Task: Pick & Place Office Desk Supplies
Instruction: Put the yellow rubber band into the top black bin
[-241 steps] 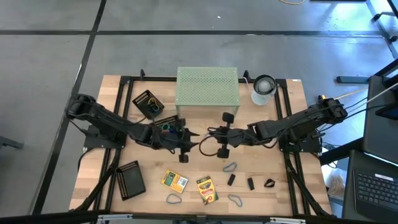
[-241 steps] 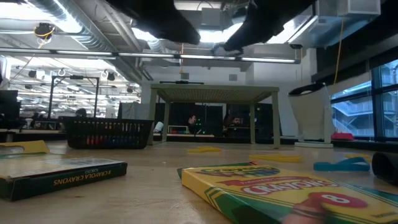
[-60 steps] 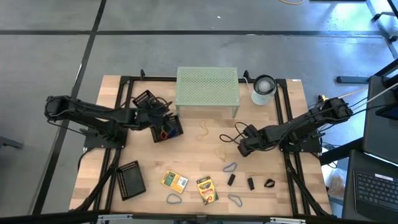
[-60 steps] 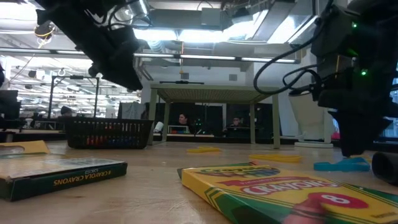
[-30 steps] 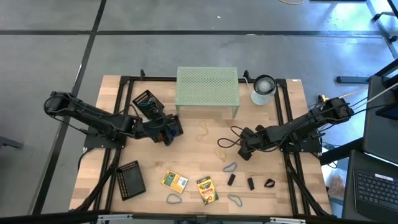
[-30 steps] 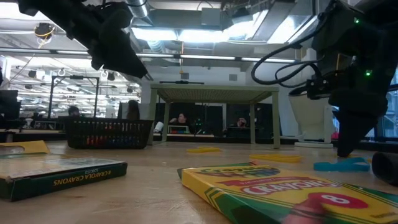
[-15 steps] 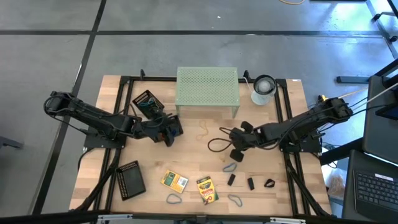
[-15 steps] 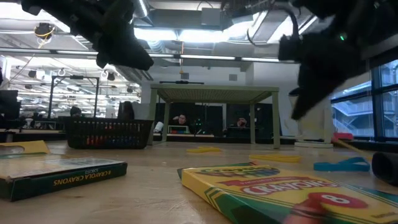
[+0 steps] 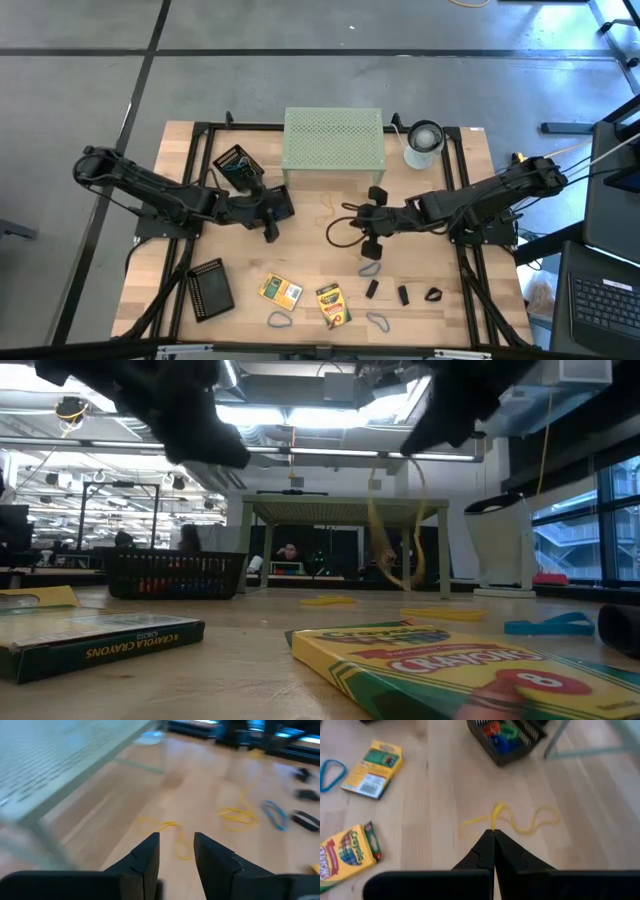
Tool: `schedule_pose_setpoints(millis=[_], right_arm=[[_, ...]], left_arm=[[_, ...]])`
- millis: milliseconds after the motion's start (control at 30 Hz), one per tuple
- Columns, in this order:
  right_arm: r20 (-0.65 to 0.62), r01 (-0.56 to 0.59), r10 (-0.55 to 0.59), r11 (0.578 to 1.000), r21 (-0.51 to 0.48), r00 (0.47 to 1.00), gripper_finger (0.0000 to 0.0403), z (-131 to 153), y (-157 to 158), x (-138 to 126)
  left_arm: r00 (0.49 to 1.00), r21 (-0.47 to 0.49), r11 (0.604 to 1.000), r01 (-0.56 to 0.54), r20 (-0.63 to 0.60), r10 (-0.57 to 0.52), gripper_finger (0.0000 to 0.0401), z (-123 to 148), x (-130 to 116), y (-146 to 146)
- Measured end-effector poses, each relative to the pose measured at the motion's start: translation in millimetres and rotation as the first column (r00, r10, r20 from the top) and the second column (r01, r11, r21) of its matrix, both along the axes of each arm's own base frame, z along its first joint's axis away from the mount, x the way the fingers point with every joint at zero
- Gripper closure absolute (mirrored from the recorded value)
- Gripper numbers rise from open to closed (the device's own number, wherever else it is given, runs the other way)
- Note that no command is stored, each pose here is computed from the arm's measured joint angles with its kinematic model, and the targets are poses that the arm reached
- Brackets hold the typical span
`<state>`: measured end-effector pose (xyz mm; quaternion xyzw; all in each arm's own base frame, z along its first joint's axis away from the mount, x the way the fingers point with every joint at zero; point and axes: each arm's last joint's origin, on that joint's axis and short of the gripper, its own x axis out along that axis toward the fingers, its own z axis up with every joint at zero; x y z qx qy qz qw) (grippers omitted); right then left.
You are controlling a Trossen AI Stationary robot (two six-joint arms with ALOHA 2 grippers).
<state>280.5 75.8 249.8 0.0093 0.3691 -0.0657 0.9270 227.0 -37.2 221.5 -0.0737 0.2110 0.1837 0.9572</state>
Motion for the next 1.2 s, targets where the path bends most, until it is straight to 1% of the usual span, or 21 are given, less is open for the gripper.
schedule_pose_setpoints(millis=[100, 233, 367, 533, 633, 800, 933, 1033, 1133, 1200], right_arm=[[0.035, -0.022, 0.023, 1.0, -0.013, 0.999, 0.0403, 11, 1, 4], [0.082, -0.051, 0.053, 0.998, -0.033, 0.995, 0.0403, 18, 2, 8], [0.123, -0.102, 0.113, 0.991, -0.086, 0.986, 0.0403, 22, 4, 11], [0.17, -0.19, 0.214, 0.971, -0.144, 0.962, 0.0403, 28, 6, 15], [0.211, -0.241, 0.273, 0.956, -0.167, 0.938, 0.0403, 32, 8, 17], [0.273, -0.288, 0.327, 0.942, -0.172, 0.905, 0.0403, 38, 10, 20], [0.288, -0.296, 0.335, 0.94, -0.171, 0.897, 0.0403, 39, 11, 21], [0.283, -0.304, 0.348, 0.934, -0.189, 0.894, 0.0403, 39, 11, 21], [0.281, -0.311, 0.362, 0.927, -0.208, 0.889, 0.0403, 40, 11, 21], [0.281, -0.315, 0.367, 0.924, -0.216, 0.887, 0.0403, 40, 11, 21]], left_arm=[[0.992, 0.066, 0.991, 0.116, 0.038, -0.119, 0.0266, 5, 6, -8], [0.967, 0.193, 0.958, 0.21, 0.102, -0.232, 0.0239, 11, 13, -19], [0.942, 0.307, 0.921, 0.239, 0.159, -0.297, 0.0213, 17, 20, -26], [0.913, 0.392, 0.885, 0.251, 0.207, -0.351, 0.0192, 18, 29, -30], [0.894, 0.395, 0.879, 0.268, 0.238, -0.38, 0.0186, 14, 36, -32], [0.886, 0.395, 0.884, 0.249, 0.275, -0.373, 0.0184, 2, 49, -33], [0.88, 0.395, 0.888, 0.234, 0.303, -0.366, 0.0184, -6, 57, -31], [0.881, 0.385, 0.895, 0.225, 0.312, -0.356, 0.0184, -8, 64, -30], [0.874, 0.365, 0.898, 0.245, 0.318, -0.367, 0.0185, -9, 71, -31], [0.866, 0.365, 0.893, 0.266, 0.317, -0.387, 0.0186, -9, 76, -32]])
